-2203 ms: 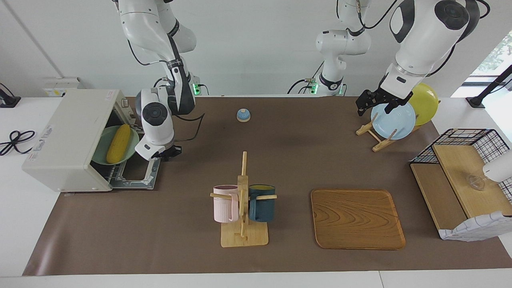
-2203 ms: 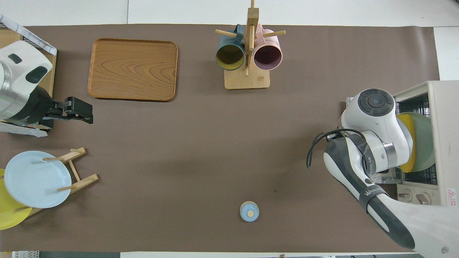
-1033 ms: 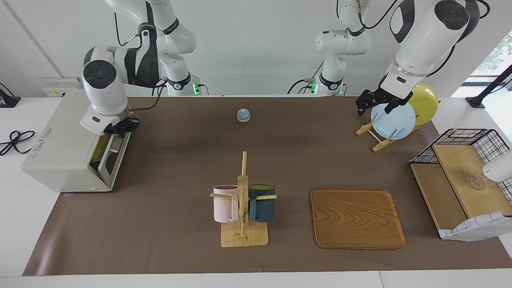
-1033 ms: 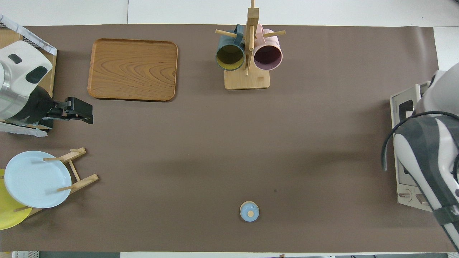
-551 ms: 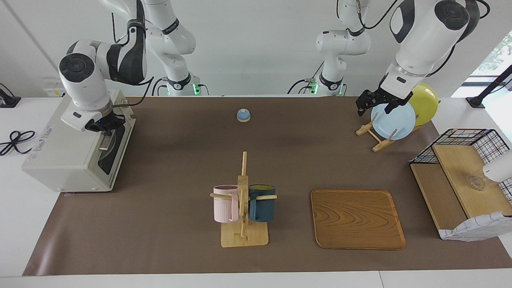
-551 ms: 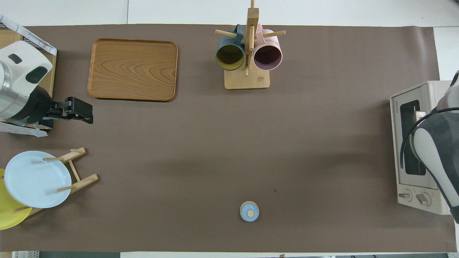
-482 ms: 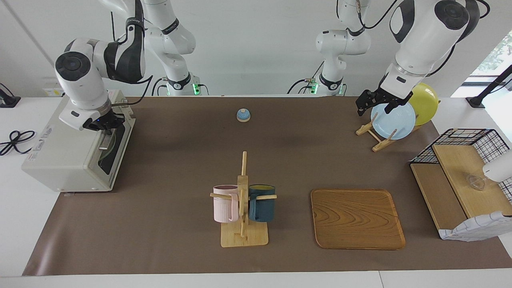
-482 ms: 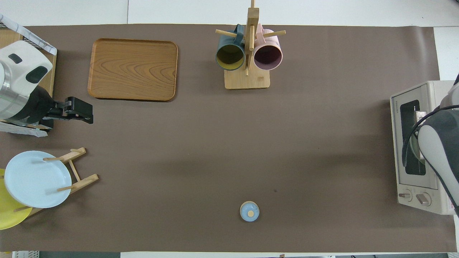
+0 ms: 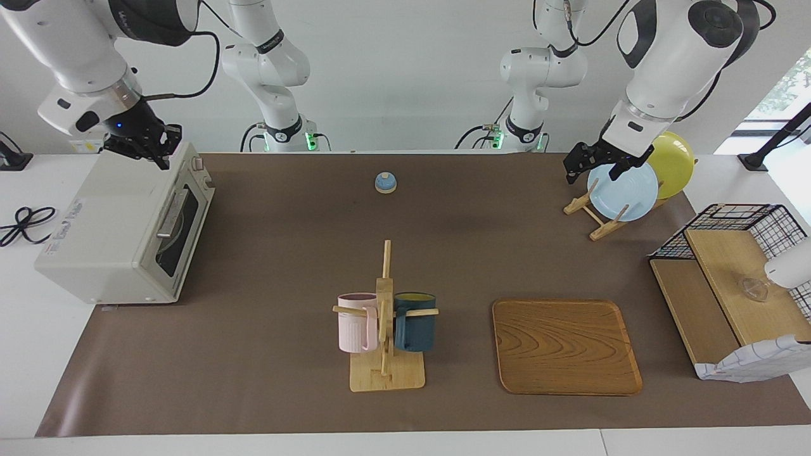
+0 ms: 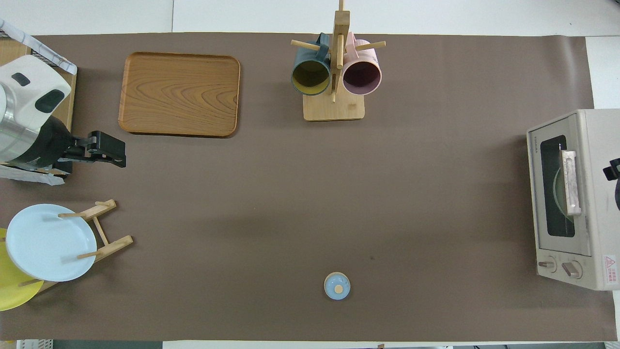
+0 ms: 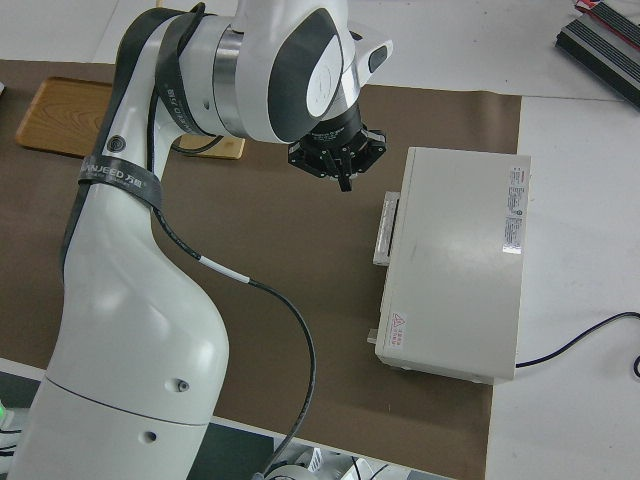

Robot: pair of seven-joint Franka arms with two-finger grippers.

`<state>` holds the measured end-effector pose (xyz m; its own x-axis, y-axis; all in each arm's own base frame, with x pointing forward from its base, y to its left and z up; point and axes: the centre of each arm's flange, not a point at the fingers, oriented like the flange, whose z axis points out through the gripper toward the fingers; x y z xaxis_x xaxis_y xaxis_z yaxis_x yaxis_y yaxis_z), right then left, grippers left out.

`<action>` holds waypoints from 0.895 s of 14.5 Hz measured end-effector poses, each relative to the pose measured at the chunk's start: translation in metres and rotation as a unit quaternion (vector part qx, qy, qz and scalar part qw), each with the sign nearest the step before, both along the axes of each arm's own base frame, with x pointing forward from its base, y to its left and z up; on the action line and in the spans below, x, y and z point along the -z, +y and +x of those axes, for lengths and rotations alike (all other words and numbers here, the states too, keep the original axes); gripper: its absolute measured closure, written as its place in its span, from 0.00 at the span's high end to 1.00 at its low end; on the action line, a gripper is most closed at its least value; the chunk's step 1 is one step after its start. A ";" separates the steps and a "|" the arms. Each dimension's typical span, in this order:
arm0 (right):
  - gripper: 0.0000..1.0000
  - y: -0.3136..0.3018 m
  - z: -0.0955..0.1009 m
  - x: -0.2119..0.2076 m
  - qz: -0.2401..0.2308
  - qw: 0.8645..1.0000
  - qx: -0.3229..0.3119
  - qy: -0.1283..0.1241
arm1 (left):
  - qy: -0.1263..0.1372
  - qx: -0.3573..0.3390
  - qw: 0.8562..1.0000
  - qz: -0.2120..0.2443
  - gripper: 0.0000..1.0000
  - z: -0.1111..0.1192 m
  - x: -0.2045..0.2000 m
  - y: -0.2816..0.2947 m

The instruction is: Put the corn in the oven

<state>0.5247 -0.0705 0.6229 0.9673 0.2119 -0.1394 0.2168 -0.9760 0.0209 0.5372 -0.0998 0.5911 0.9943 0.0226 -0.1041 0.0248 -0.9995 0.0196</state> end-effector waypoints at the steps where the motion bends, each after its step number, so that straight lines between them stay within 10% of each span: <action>1: 0.21 0.002 0.000 0.001 0.001 1.000 -0.001 0.001 | 0.000 0.000 1.000 0.000 1.00 0.000 0.000 0.000; 9: 1.00 0.023 0.007 -0.001 -0.002 1.000 0.007 -0.002 | 0.000 0.000 1.000 0.000 1.00 0.000 0.000 0.000; 13: 1.00 0.050 0.007 -0.004 -0.008 1.000 0.025 0.000 | 0.000 0.000 1.000 0.000 1.00 0.000 0.000 0.000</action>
<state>0.5316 -0.0206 0.6270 0.9765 0.1614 -0.1430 0.1681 -0.9851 0.0359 0.5372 -0.0998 0.5911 0.9943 0.0227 -0.1041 0.0248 -0.9995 0.0196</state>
